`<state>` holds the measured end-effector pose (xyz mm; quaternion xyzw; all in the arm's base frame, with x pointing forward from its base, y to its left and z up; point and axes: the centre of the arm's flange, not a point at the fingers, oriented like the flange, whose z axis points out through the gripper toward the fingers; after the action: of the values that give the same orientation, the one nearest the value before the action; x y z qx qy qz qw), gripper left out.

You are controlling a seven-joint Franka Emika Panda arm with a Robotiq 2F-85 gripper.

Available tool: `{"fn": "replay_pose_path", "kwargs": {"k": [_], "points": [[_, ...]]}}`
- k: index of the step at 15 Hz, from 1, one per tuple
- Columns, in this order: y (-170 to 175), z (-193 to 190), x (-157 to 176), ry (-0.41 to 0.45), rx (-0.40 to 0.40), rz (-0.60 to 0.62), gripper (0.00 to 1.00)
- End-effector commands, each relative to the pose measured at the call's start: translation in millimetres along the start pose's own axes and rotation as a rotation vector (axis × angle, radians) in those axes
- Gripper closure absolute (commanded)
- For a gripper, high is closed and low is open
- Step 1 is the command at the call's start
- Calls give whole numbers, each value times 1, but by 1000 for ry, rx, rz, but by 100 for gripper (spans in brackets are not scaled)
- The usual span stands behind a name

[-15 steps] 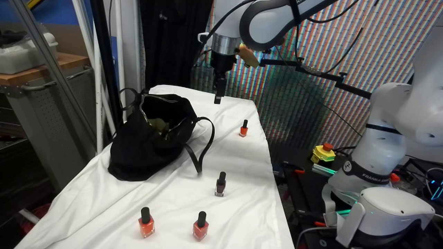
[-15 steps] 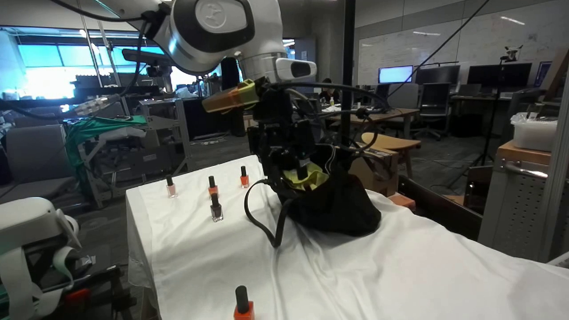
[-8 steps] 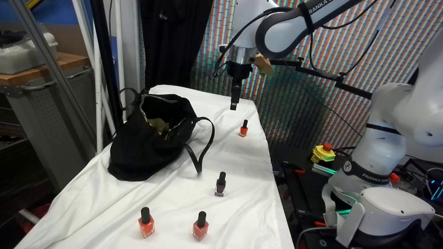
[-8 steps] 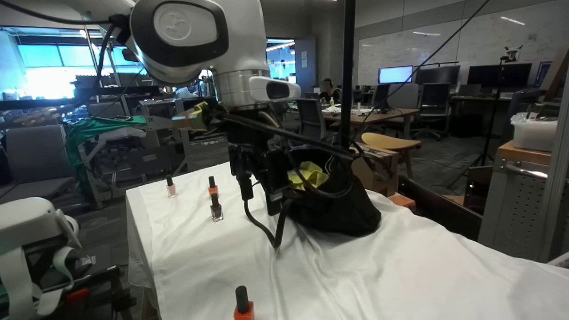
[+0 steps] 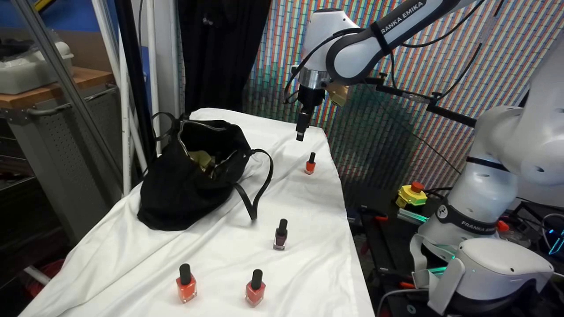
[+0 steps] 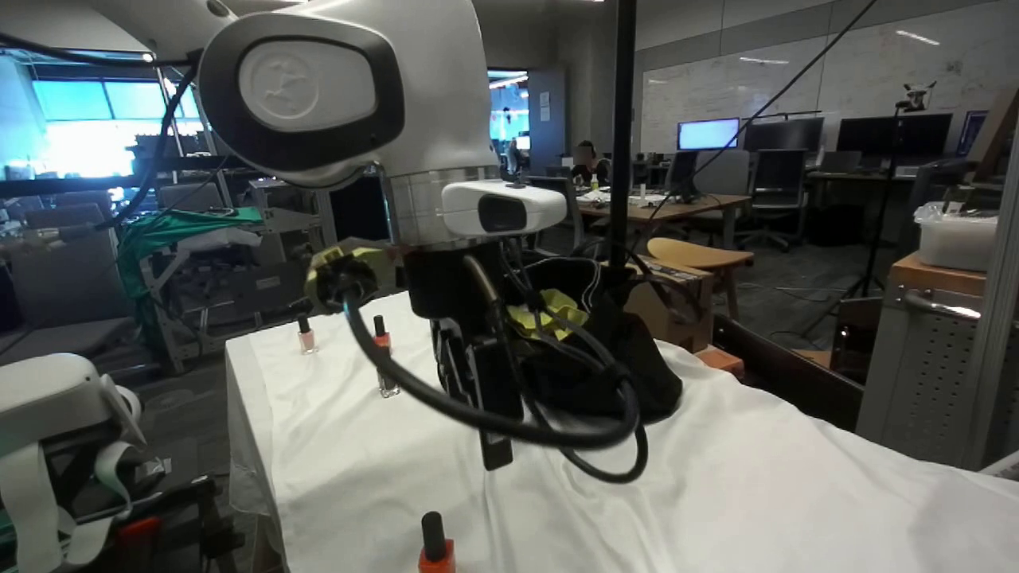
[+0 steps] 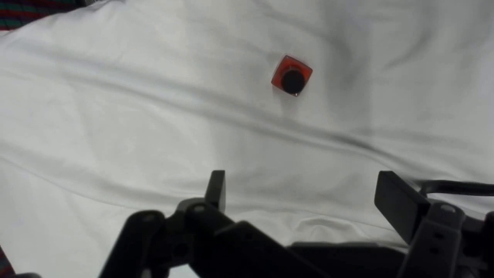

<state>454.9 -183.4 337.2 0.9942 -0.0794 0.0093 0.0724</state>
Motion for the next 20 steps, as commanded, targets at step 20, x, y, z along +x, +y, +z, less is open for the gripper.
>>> {"fn": "replay_pose_path", "kwargs": {"k": [20], "points": [[29, 107, 13, -120, 72, 225, 0]]}}
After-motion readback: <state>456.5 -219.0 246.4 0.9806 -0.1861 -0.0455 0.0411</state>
